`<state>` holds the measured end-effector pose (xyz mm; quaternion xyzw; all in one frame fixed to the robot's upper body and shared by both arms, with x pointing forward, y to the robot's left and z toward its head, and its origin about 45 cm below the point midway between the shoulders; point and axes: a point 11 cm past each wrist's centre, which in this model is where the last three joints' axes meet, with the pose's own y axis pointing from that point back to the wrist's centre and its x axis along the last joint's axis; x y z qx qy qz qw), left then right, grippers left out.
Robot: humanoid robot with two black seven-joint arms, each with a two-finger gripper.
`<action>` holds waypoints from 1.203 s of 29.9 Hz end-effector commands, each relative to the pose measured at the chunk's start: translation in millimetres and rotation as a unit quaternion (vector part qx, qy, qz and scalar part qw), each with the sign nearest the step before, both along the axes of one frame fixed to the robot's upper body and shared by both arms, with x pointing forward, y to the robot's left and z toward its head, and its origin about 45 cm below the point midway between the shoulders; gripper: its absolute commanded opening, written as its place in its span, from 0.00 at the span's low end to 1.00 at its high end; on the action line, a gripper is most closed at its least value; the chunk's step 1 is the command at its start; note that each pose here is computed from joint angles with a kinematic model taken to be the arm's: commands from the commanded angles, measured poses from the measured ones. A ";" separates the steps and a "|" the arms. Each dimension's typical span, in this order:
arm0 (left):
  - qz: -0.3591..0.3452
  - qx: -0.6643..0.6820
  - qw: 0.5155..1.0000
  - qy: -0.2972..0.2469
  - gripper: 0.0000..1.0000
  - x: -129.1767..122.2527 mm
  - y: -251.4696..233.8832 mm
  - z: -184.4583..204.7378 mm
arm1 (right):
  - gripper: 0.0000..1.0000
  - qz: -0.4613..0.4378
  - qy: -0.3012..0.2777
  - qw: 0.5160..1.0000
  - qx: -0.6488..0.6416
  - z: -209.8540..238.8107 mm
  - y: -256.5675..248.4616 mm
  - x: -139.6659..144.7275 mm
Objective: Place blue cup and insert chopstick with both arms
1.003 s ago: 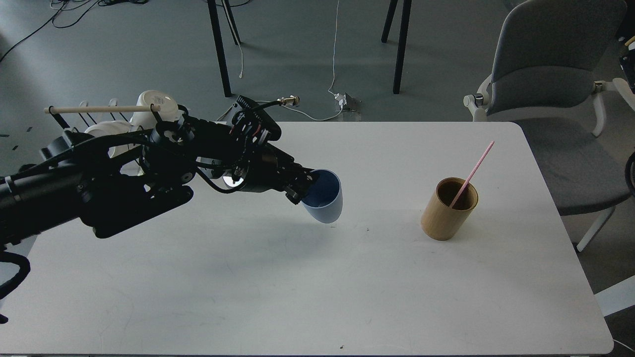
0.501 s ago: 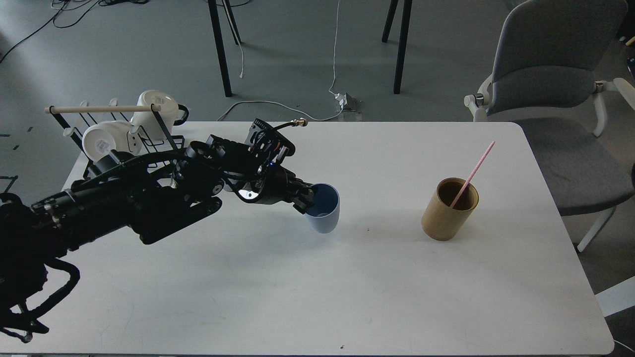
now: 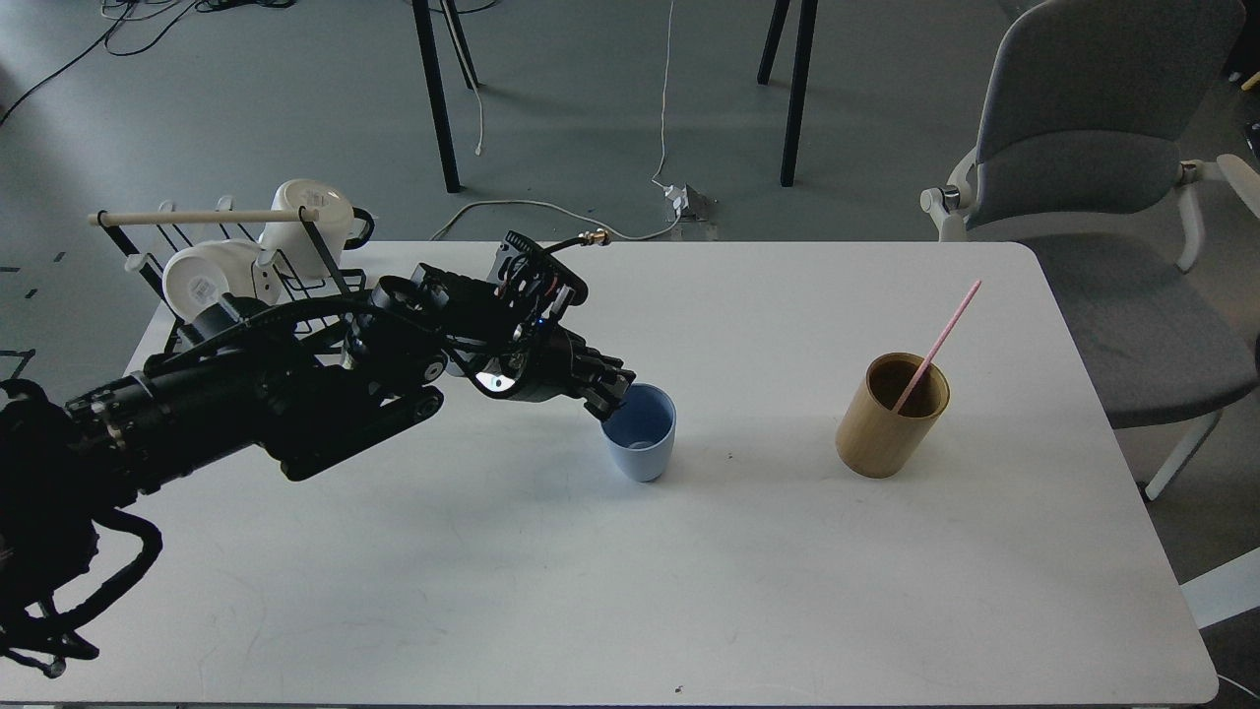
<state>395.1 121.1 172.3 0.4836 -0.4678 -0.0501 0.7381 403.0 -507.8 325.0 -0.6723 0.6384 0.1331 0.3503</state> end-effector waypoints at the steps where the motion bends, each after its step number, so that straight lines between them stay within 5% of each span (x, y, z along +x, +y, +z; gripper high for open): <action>1: -0.005 -0.006 1.000 -0.001 0.34 -0.6 -4.4 3.8 | 1.00 0.000 0.001 1.000 0.000 -0.8 -0.2 -0.4; 5: 0.012 -0.042 0.999 0.003 0.68 5.1 -5.4 18.5 | 1.00 -0.002 0.002 1.000 -0.005 1.6 -3.6 -1.9; 13: 0.164 -0.376 0.909 0.074 0.99 52.1 12.1 134.7 | 1.00 -0.008 0.020 0.998 -0.066 20.1 -23.9 -14.4; 20: 0.302 -0.564 0.749 0.172 1.00 85.1 77.9 145.9 | 1.00 0.031 0.069 0.984 -0.160 29.7 -19.3 -25.2; 25: 0.375 -0.686 0.591 0.199 1.00 106.1 142.2 153.7 | 1.00 0.074 0.092 0.960 -0.254 38.7 5.0 -29.5; 32: 0.433 -0.799 0.358 0.214 1.00 115.4 220.8 140.3 | 1.00 0.109 0.098 0.887 -0.438 37.5 72.2 -29.8; 36: 0.450 -0.823 0.284 0.199 1.00 113.4 252.1 129.8 | 1.00 0.132 0.085 0.817 -0.555 23.0 112.9 -37.8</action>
